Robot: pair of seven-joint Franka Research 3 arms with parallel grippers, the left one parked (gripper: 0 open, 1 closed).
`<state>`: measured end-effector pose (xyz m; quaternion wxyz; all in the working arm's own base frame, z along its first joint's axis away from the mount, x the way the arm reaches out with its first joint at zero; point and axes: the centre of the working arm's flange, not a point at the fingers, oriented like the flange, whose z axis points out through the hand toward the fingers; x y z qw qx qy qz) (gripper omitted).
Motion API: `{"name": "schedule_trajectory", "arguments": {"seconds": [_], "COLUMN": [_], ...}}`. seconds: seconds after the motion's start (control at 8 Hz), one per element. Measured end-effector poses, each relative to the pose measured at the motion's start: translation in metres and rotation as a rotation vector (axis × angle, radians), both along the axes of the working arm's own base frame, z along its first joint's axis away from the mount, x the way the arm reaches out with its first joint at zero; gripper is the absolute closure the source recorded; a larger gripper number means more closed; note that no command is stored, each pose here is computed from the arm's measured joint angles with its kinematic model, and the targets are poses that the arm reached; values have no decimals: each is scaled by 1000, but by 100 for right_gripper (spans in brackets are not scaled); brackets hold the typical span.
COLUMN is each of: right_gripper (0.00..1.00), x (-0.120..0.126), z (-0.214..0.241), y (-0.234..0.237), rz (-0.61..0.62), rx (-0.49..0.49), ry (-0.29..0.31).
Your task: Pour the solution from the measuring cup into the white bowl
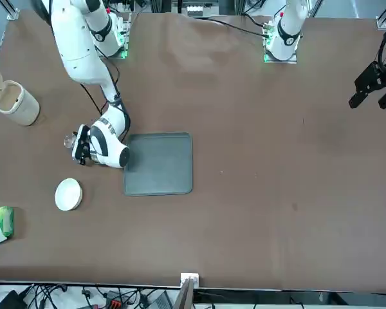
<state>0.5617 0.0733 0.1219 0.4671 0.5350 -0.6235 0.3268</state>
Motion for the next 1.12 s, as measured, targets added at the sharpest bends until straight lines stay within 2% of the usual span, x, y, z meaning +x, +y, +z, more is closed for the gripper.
{"name": "schedule_trajectory", "arguments": {"seconds": [0.62, 1.12], "right_gripper": [26, 26], "x": [47, 88], "z": [102, 137], "y": [25, 35], "rz": [141, 293], "rx": [118, 234], "ry": [-2, 4]}}
